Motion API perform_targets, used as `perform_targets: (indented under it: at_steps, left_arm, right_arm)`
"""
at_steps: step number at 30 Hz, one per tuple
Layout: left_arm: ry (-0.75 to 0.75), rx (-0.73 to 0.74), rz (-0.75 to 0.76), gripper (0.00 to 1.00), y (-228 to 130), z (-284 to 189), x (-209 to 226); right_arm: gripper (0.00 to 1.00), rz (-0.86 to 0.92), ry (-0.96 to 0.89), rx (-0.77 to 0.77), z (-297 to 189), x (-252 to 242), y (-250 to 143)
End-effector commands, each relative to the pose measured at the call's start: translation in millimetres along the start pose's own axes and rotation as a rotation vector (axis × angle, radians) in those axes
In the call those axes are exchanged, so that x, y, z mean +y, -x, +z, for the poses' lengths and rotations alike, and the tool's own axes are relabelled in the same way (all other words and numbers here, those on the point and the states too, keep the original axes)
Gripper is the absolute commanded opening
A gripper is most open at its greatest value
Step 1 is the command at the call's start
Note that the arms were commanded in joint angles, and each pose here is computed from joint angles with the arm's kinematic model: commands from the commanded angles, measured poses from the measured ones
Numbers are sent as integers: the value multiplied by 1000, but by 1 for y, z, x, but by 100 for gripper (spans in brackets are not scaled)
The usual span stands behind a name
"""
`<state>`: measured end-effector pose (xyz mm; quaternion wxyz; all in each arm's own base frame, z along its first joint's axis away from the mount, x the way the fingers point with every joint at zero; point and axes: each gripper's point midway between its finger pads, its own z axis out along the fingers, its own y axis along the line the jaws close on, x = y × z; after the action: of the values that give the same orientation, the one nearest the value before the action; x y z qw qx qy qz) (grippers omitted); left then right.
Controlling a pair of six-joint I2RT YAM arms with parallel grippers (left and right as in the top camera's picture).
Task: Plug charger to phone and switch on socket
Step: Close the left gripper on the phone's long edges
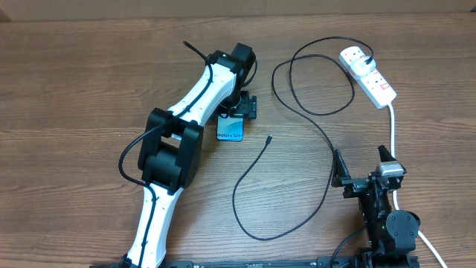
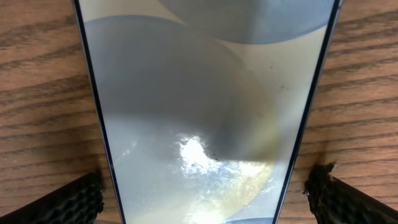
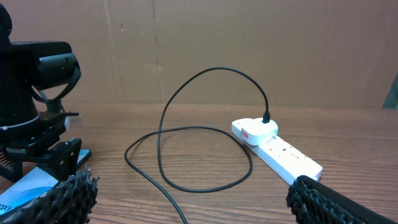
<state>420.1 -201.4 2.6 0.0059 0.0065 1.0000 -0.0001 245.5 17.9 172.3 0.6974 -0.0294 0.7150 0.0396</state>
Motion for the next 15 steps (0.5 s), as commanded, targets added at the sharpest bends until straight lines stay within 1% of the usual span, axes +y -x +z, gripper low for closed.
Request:
perform_targets:
  at_steps: [1, 12, 15]
  left_arm:
    - [46, 35, -10, 100, -7, 14, 15]
    - [63, 69, -8, 99, -20, 34, 21]
    - [64, 71, -6, 96, -21, 35, 22]
  right_arm:
    - [100, -4, -3, -4, 0, 0, -2]
    - [100, -5, -3, -4, 0, 0, -2]
    - [100, -4, -2, -4, 0, 0, -2]
